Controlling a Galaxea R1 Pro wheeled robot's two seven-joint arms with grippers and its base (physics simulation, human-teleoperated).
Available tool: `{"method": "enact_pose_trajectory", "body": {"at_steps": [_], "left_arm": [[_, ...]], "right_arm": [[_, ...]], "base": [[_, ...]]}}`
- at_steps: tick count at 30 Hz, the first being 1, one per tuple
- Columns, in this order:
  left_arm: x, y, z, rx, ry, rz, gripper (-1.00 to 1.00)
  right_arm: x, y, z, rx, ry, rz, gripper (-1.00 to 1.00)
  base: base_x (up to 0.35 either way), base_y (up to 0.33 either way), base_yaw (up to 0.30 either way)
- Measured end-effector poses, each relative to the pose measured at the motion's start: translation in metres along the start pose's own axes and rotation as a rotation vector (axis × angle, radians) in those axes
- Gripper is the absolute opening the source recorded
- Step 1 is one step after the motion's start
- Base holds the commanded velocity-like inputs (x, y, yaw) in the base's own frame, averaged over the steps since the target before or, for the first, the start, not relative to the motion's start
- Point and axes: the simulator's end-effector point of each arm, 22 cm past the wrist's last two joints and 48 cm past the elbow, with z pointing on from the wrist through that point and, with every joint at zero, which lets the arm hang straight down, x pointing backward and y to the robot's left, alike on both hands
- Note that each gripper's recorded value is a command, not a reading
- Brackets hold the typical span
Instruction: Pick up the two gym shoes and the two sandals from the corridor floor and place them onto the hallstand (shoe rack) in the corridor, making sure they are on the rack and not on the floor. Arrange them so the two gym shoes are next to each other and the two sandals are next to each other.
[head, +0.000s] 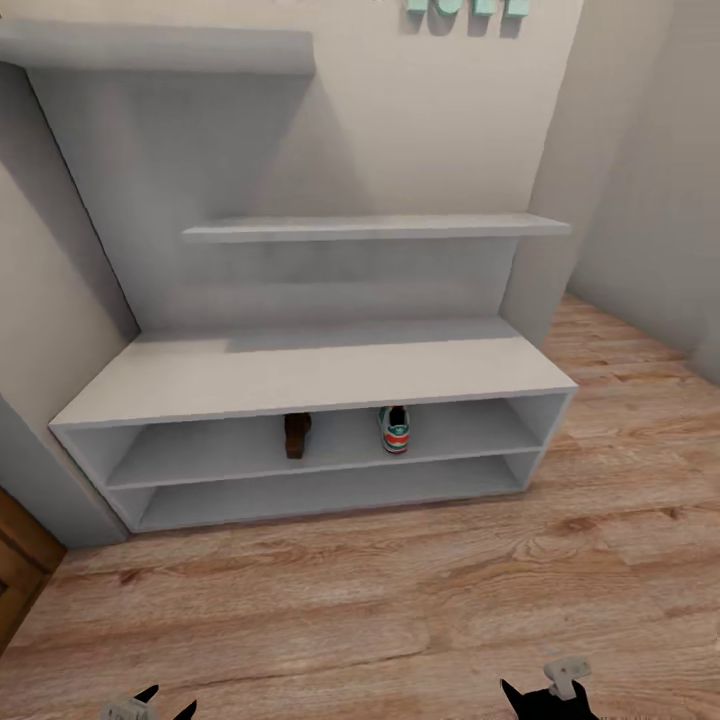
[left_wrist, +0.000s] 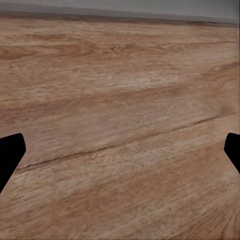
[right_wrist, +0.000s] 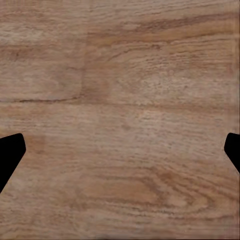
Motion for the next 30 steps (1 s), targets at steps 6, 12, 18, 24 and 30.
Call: {"method": "enact_pose_trajectory", "body": {"at_steps": [6, 12, 18, 24, 30], "left_arm": [[0.0, 0.004, 0.0, -0.019, -0.001, 0.001, 1.0], [-0.001, 0.005, 0.001, -0.022, -0.001, 0.002, 1.0], [0.0, 0.003, 0.001, -0.02, 0.001, 0.001, 1.0], [0.001, 0.003, 0.001, -0.019, 0.003, 0.001, 1.0], [0.011, 0.006, 0.006, -0.017, 0.004, 0.002, 1.0]], "right_arm": [[-0.004, -0.008, -0.001, 0.03, -0.019, 0.045, 1.0], [-0.005, -0.009, -0.001, 0.035, -0.022, 0.052, 1.0], [-0.005, -0.011, -0.001, 0.038, -0.023, 0.053, 1.0], [-0.005, -0.016, -0.003, 0.044, -0.022, 0.052, 1.0], [0.004, -0.019, 0.003, 0.047, -0.022, 0.051, 1.0]], "base": [[0.0, 0.0, -0.286], [0.0, 0.0, -0.297], [0.0, 0.0, -0.3], [0.0, 0.0, -0.3], [0.0, 0.0, -0.3]]}}
